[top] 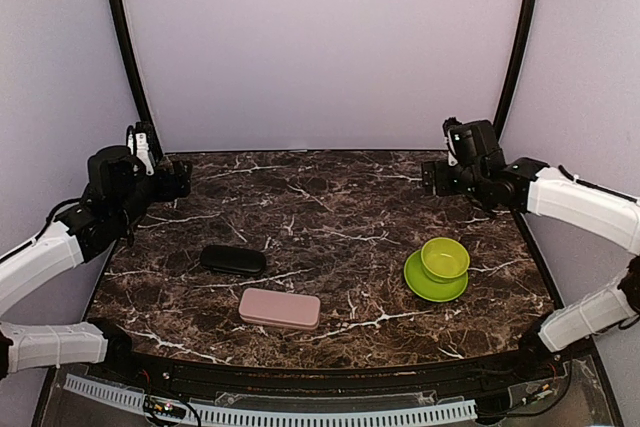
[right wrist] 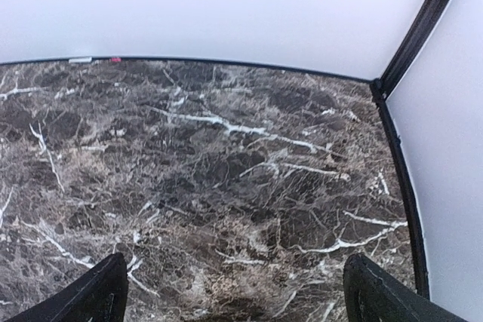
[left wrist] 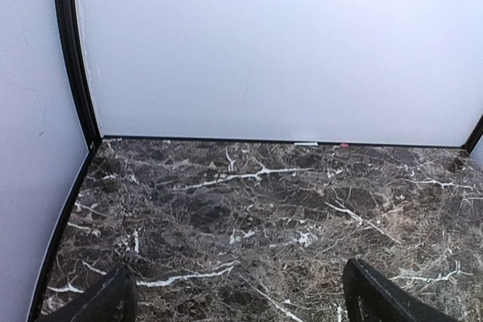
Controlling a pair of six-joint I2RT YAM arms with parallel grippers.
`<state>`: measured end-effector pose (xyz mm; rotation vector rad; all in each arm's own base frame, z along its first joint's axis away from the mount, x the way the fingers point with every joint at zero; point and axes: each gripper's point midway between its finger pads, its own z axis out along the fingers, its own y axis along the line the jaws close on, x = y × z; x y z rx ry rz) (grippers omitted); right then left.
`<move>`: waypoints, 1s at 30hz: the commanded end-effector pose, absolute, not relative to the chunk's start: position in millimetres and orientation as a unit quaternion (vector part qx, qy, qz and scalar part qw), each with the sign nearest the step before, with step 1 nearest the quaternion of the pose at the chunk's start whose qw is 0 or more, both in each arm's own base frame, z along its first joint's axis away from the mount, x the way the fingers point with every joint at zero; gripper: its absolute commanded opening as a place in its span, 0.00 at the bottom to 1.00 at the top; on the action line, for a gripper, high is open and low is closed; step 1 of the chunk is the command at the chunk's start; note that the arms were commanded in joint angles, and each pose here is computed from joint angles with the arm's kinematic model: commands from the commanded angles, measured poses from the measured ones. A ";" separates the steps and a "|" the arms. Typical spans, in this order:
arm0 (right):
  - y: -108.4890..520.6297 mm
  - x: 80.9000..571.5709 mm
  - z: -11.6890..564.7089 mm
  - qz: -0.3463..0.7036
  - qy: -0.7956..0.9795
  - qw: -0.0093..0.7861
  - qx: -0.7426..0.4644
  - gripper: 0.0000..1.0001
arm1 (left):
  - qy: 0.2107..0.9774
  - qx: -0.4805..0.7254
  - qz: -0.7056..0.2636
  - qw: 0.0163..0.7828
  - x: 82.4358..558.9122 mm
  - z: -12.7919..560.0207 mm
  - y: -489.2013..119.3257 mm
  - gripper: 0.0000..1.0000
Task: Organize the sunglasses
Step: Reset both arms
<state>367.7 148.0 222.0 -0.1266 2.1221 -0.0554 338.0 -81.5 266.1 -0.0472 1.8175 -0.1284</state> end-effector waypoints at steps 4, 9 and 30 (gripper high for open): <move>121.1 351.4 278.2 -0.012 0.809 0.588 -0.008 1.00 | 0.769 0.011 -0.071 0.635 330.9 272.7 -88.5 0.95; 117.6 349.0 281.1 -0.014 0.808 0.590 -0.002 1.00 | 0.774 0.005 -0.077 0.629 332.2 270.7 -89.7 0.95; 122.7 345.5 277.1 0.015 0.805 0.593 0.000 1.00 | 0.777 0.018 -0.074 0.625 331.2 272.3 -95.0 0.95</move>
